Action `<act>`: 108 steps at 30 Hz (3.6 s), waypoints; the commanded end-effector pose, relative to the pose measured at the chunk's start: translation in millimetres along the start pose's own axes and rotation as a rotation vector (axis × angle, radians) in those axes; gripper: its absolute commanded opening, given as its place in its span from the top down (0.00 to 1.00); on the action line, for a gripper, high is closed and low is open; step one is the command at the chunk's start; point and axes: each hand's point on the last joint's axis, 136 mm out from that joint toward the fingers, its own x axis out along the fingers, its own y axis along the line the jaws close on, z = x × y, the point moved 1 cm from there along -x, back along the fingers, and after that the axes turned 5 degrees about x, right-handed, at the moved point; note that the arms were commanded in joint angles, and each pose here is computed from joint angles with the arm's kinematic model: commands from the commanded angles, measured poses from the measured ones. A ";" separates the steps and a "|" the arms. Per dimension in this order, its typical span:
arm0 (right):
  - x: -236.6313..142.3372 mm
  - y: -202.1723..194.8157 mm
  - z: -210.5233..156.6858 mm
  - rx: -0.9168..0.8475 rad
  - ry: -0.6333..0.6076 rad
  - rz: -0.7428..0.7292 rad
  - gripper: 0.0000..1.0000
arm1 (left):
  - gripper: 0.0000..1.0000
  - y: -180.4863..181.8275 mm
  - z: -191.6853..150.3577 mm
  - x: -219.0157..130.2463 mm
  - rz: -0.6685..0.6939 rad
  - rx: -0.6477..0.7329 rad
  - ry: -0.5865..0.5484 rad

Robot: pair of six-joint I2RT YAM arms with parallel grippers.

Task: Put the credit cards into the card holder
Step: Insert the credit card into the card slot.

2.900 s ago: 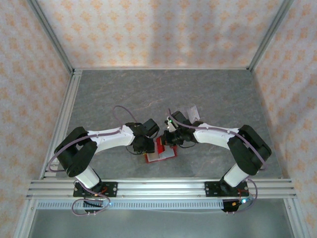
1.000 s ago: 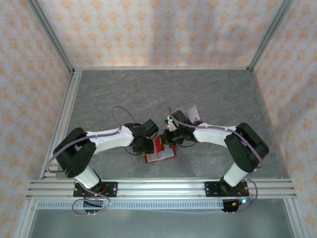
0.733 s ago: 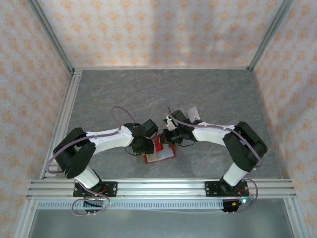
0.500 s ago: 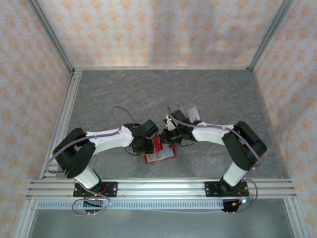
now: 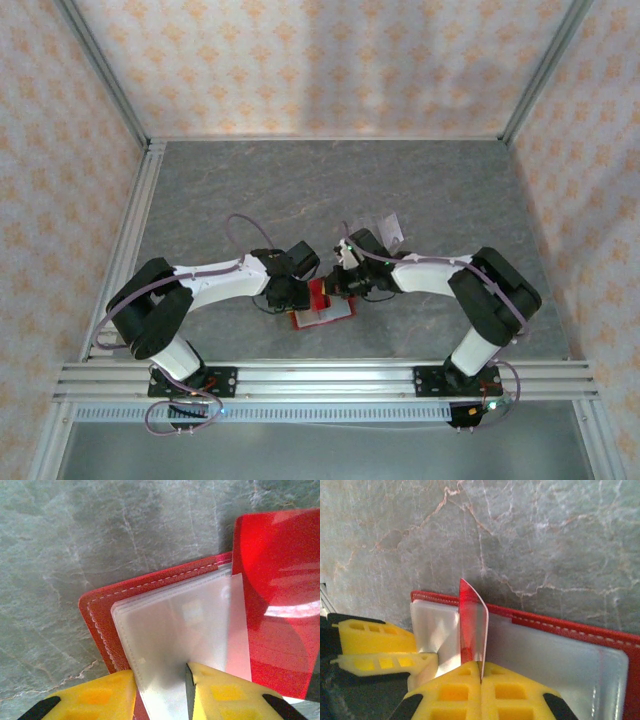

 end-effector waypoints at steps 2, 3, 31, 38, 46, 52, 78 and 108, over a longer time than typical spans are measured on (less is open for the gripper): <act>-1.3 -21.0 -19.5 0.018 0.044 -0.057 1.00 | 0.68 18.9 -11.9 7.2 0.088 -0.011 0.036; -1.6 -21.7 -21.3 0.017 0.052 -0.059 1.00 | 0.68 19.1 -12.2 7.4 0.089 -0.011 0.037; 12.8 -15.3 -40.7 -0.029 0.169 -0.064 1.00 | 0.68 16.8 -9.3 6.1 0.094 -0.004 0.037; 2.6 -18.6 -45.6 -0.036 0.168 -0.083 1.00 | 0.68 18.9 -11.9 7.9 0.090 -0.012 0.039; -3.5 -22.3 -49.1 -0.034 0.165 -0.094 1.00 | 0.68 19.2 -11.7 8.2 0.089 -0.016 0.037; -2.4 -23.1 -51.7 -0.035 0.177 -0.087 1.00 | 0.68 19.8 -12.3 7.7 0.090 -0.016 0.036; 9.9 -15.1 -48.0 -0.048 0.234 -0.061 1.00 | 0.68 18.5 -11.6 7.6 0.083 -0.019 0.032; 18.8 -20.5 -48.9 -0.009 0.224 -0.067 1.00 | 0.92 37.8 -15.6 -18.1 -0.011 -0.122 -0.013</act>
